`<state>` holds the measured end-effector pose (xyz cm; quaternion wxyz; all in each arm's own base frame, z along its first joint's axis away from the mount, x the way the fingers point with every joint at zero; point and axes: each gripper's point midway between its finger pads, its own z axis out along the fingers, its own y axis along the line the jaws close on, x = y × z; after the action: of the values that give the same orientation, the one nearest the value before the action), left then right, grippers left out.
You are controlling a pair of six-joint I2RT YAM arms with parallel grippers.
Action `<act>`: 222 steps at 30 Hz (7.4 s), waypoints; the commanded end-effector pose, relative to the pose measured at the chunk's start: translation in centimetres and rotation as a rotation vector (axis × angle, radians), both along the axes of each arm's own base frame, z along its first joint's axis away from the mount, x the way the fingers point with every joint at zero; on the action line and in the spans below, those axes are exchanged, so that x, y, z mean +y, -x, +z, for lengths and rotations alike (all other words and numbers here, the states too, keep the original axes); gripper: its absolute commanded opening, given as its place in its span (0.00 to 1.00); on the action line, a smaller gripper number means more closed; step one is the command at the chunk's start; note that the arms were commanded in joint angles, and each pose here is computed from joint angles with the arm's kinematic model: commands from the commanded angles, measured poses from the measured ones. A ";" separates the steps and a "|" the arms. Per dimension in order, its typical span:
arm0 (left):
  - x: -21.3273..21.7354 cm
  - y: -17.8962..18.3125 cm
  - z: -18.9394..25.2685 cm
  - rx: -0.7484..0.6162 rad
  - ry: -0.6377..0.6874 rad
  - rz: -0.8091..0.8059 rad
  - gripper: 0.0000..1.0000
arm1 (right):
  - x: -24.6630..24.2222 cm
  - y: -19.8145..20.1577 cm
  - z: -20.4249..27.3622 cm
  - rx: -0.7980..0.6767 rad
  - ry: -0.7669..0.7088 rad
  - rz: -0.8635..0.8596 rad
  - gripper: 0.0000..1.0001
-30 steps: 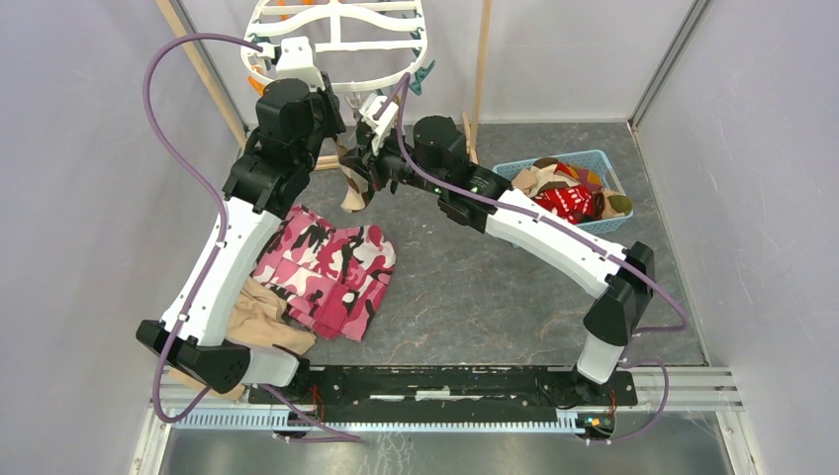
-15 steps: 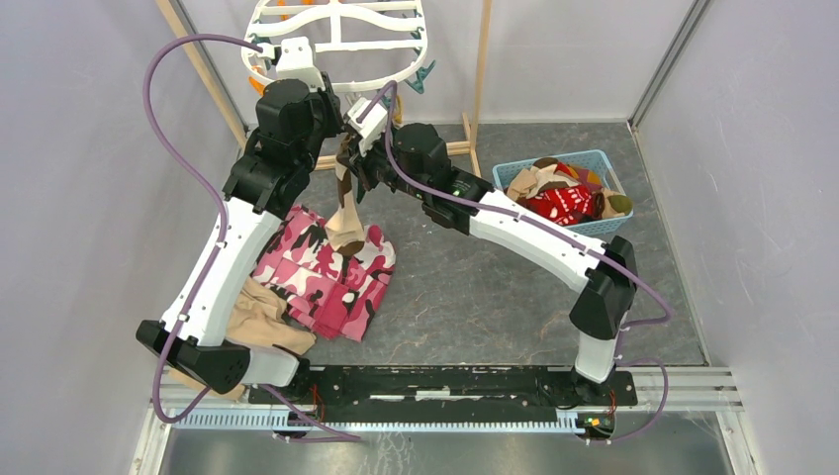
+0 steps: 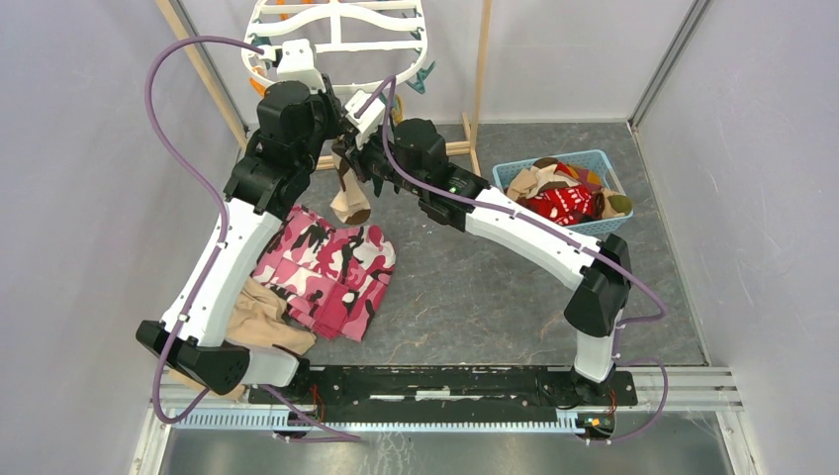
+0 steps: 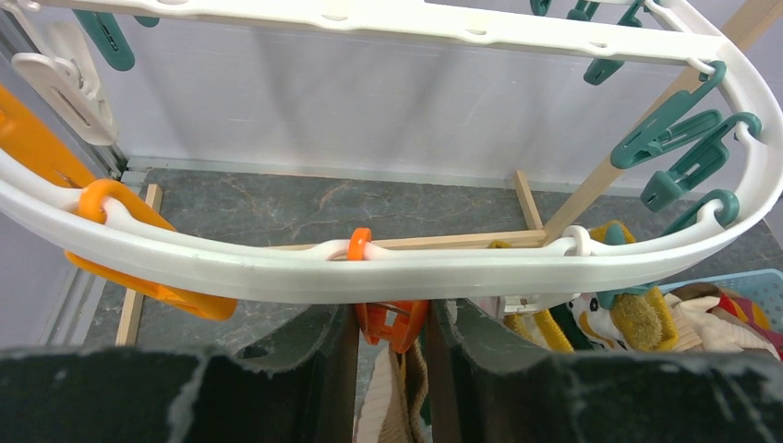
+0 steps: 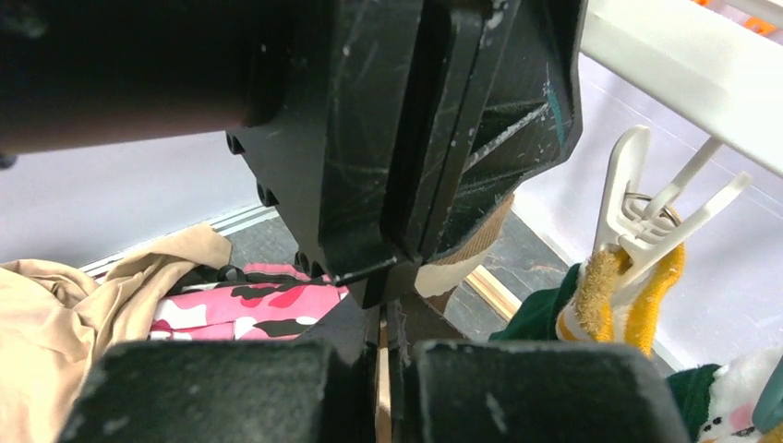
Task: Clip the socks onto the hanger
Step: Clamp the sock onto the hanger, then pick up the sock from the bin.
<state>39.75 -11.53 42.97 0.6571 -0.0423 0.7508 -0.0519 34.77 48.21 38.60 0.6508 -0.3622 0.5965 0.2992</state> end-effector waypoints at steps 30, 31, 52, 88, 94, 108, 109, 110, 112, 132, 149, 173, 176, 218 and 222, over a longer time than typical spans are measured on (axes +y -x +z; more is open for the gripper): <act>-0.2 1.4 3.2 -0.090 0.115 -0.031 0.02 | 0.7 -0.5 -0.3 -0.134 0.023 0.026 0.00; -0.3 1.4 3.3 -0.091 0.115 -0.033 0.02 | 0.7 -0.6 -0.4 -0.135 0.025 0.026 0.00; -0.5 1.6 3.1 -0.087 0.130 -0.049 0.02 | 0.6 -1.1 1.6 -0.222 -0.012 0.045 0.00; -1.0 1.2 2.1 -0.065 0.122 -0.061 0.02 | -0.4 -1.6 5.5 -0.342 -0.034 0.021 0.00; -0.8 1.1 1.7 -0.057 0.110 -0.052 0.02 | -1.0 -1.8 6.2 -0.363 -0.028 0.003 0.00; -1.0 0.9 1.2 -0.043 0.108 -0.055 0.02 | -2.1 -2.3 7.1 -0.458 0.037 -0.050 0.00; -1.0 0.9 1.1 -0.041 0.108 -0.054 0.02 | -2.1 -2.3 7.3 -0.459 0.034 -0.053 0.00; -1.0 0.8 1.1 -0.041 0.108 -0.054 0.02 | -2.1 -2.3 7.5 -0.464 0.032 -0.055 0.00; -1.0 0.8 1.0 -0.040 0.107 -0.054 0.02 | -2.1 -2.3 7.7 -0.465 0.028 -0.056 0.00; -1.0 2.0 2.5 -0.069 0.150 -0.076 0.63 | -2.2 -1.9 6.6 -0.442 0.052 -0.030 0.00; -0.3 6.2 3.7 -0.119 0.172 -0.144 0.80 | -2.4 -0.7 6.0 -0.392 0.071 0.063 0.48; -4.2 18.0 -5.5 -0.257 0.151 -0.653 0.93 | -20.0 5.8 -0.8 -0.236 0.383 0.545 0.81; -5.0 18.6 -9.1 -0.237 0.216 -0.700 0.95 | -24.3 5.3 -2.7 -0.229 0.410 0.446 0.82; 0.8 16.4 -21.3 0.154 0.095 -0.319 1.00 | -42.4 -12.0 -23.5 0.364 0.837 -0.259 0.71; 0.8 16.4 -21.3 0.153 0.095 -0.317 1.00 | -42.5 -12.2 -24.2 0.360 0.896 -0.294 0.70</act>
<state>23.14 -10.85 20.76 0.5671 0.0431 0.8006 -0.1887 45.85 6.66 13.50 0.3543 -0.4546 0.8166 0.0312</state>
